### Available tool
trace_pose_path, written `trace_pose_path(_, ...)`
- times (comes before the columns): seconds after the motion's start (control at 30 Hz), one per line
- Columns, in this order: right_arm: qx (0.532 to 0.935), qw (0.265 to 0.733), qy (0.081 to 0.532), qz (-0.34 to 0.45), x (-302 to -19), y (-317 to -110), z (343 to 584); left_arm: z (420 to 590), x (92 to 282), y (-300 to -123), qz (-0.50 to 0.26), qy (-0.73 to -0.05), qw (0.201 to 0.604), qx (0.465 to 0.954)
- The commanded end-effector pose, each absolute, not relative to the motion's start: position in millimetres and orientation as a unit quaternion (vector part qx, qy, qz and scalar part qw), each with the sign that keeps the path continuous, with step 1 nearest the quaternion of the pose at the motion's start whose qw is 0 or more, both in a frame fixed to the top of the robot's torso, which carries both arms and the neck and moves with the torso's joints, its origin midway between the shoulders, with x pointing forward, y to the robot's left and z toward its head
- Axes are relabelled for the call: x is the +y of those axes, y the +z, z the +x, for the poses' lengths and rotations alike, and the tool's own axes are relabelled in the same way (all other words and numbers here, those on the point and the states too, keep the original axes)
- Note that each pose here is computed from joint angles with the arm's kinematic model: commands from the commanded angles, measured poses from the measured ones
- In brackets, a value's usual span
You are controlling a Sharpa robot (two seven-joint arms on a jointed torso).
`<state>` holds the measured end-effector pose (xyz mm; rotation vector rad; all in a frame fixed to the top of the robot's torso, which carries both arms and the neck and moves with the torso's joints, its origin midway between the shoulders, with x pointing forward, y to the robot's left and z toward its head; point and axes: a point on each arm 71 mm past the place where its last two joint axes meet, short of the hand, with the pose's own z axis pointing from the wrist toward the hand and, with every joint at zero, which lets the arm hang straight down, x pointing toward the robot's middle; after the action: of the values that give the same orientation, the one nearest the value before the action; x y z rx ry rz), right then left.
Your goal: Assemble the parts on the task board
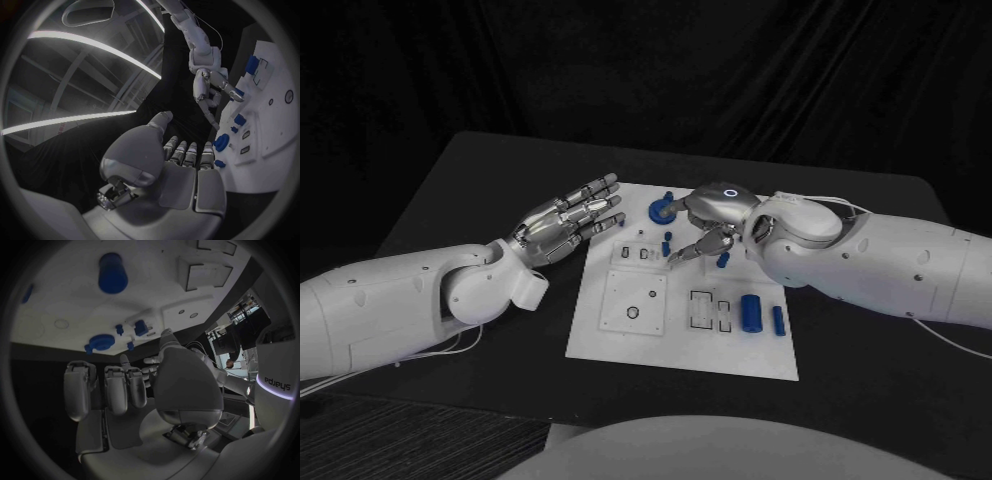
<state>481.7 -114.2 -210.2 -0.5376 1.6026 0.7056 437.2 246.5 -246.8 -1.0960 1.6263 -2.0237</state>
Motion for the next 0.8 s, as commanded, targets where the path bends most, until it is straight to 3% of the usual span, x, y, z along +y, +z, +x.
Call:
trace_pose_path(0.03,0.64,0.66,0.325,-0.221,-122.4,-182.8,480.1,435.7,248.1,-243.3,-0.385,-0.707,0.184,0.564)
trace_pose_path(0.17,0.615,0.685,0.327,-0.212,-139.3,-156.3,477.8,434.8,250.9,-238.1,-0.361,-0.696,0.226,0.578)
trace_pose_path(0.33,0.617,0.694,0.336,-0.16,-167.3,-134.7,479.7,448.3,248.3,-219.5,-0.32,-0.676,0.298,0.593)
trace_pose_path(0.53,0.647,0.68,0.33,-0.106,-193.8,-130.9,484.3,463.0,248.7,-196.2,-0.271,-0.63,0.385,0.618)
trace_pose_path(0.8,0.652,0.682,0.32,-0.086,-206.1,-131.0,491.6,480.5,246.5,-179.7,-0.217,-0.551,0.44,0.675)
